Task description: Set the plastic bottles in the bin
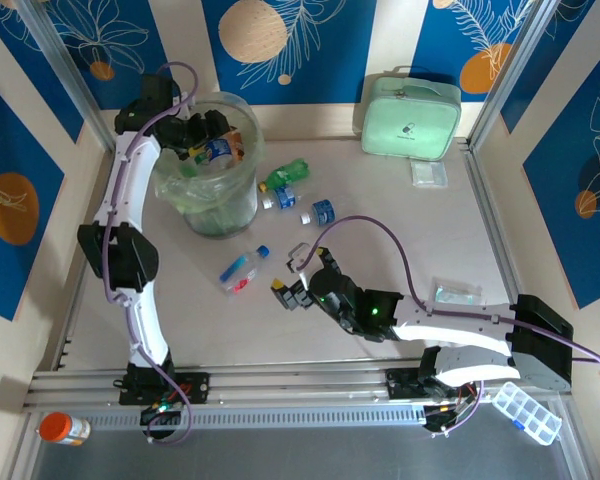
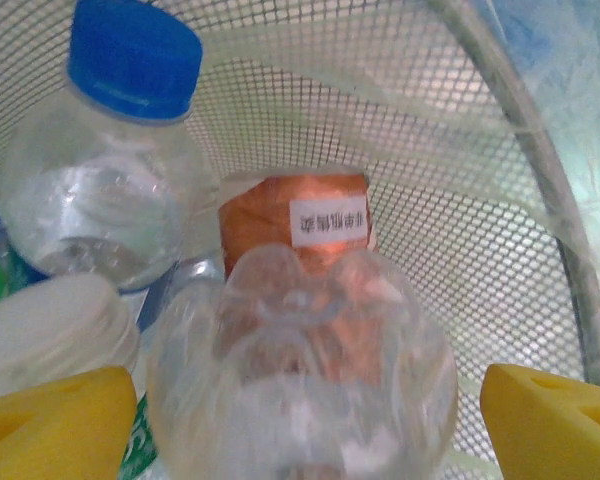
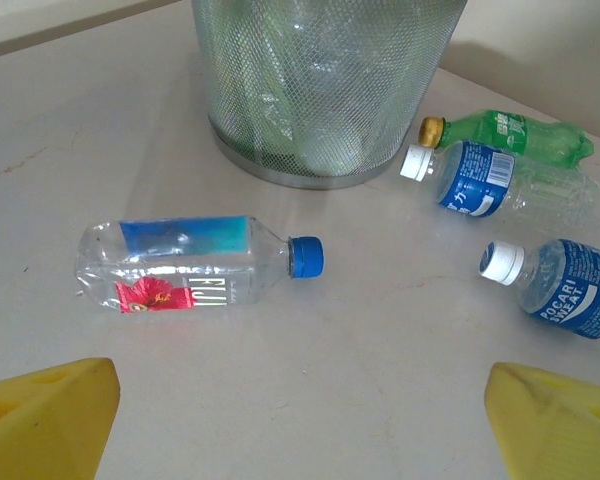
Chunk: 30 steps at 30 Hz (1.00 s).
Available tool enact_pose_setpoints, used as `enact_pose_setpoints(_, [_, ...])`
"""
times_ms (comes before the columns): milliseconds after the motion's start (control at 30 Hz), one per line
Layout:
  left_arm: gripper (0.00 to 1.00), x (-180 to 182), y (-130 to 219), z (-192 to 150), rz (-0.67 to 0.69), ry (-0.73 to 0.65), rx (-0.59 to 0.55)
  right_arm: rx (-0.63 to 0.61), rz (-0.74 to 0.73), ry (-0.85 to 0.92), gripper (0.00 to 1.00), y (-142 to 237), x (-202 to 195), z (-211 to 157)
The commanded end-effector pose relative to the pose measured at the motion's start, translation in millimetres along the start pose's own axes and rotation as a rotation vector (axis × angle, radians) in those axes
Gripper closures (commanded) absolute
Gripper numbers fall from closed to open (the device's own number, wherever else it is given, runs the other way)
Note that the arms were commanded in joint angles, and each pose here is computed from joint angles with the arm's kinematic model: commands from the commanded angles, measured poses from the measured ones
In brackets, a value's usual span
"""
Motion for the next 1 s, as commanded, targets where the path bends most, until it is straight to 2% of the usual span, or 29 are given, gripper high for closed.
enact_pose_setpoints(0, [0.11, -20, 47, 0, -0.001, -0.08, -0.117, -0.06, -0.03, -0.011, 0.05, 4, -3, 16])
enact_pose_setpoints(100, [0.12, -27, 71, -9, 0.042, -0.116, -0.185, -0.059, -0.037, -0.01, 0.05, 4, -4, 16])
enact_pose_setpoints(200, [0.14, -26, 96, -26, 0.169, -0.152, -0.309, -0.061, -0.049, -0.017, 0.05, 4, -6, 16])
enact_pose_setpoints(333, [0.14, -34, 124, -72, 0.164, -0.231, -0.412, -0.056, -0.04, -0.051, 0.05, 6, -11, 15])
enact_pose_setpoints(600, [0.14, -46, 149, -180, 0.07, -0.38, -0.379, -0.043, -0.016, -0.151, 0.05, 9, -26, 10])
enact_pose_setpoints(767, [0.14, -15, 136, -238, 0.045, -0.371, -0.345, -0.049, 0.001, -0.191, 0.05, 12, -32, 9])
enact_pose_setpoints(967, [0.11, 29, 85, -275, 0.139, -0.416, -0.252, -0.051, 0.013, -0.215, 0.05, 14, -35, 7])
Point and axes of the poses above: each hand's point on the last joint's axis, 136 mm out from that joint toward the fingers, its own y axis back along the fingers, its own x axis along the line the jaws close on, z = x × y, the point moved 7 cm from there along y, back along the fingers, and after that the axes turned 7 degrees about y, right-handed, at the moved point
